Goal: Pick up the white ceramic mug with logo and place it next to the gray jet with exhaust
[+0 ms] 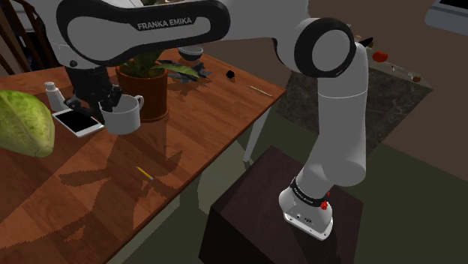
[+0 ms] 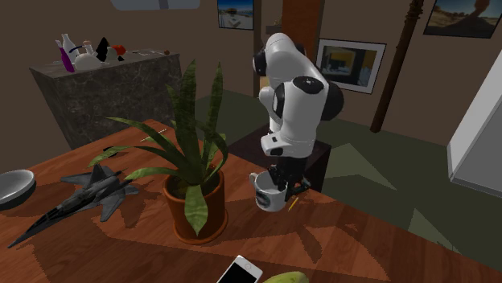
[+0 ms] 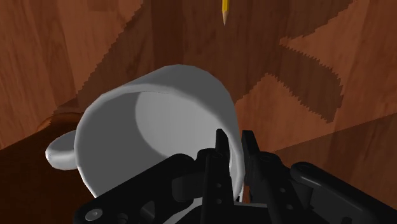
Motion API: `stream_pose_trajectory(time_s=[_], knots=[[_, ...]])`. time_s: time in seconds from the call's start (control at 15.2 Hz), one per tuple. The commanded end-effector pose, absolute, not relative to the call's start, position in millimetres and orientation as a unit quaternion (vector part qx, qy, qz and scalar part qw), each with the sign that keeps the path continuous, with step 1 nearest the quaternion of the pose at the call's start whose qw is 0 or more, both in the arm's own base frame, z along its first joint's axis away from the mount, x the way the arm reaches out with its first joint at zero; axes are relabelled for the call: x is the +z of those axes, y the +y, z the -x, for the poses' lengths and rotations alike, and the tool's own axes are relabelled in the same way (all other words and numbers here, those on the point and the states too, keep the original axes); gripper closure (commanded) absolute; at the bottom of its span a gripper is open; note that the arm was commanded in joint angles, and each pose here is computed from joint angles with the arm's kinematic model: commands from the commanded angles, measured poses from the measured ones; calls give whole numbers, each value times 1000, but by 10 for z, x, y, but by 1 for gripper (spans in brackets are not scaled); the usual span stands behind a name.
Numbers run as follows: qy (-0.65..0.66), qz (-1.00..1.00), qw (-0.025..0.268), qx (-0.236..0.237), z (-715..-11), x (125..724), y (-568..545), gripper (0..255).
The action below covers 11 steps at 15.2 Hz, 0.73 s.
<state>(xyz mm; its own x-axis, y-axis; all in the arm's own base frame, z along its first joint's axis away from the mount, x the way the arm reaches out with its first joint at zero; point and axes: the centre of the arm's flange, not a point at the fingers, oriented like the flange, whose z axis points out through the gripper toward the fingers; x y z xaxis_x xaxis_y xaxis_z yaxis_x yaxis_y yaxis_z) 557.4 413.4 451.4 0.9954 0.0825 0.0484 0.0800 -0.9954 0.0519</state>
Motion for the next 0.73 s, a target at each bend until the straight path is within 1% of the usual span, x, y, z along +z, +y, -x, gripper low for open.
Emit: stream_pose_trajectory(time_s=[0.0, 0.66], knots=[[41, -999, 25, 25, -5564, 4608, 4130, 255], [41, -999, 25, 25, -5564, 5092, 4130, 255]])
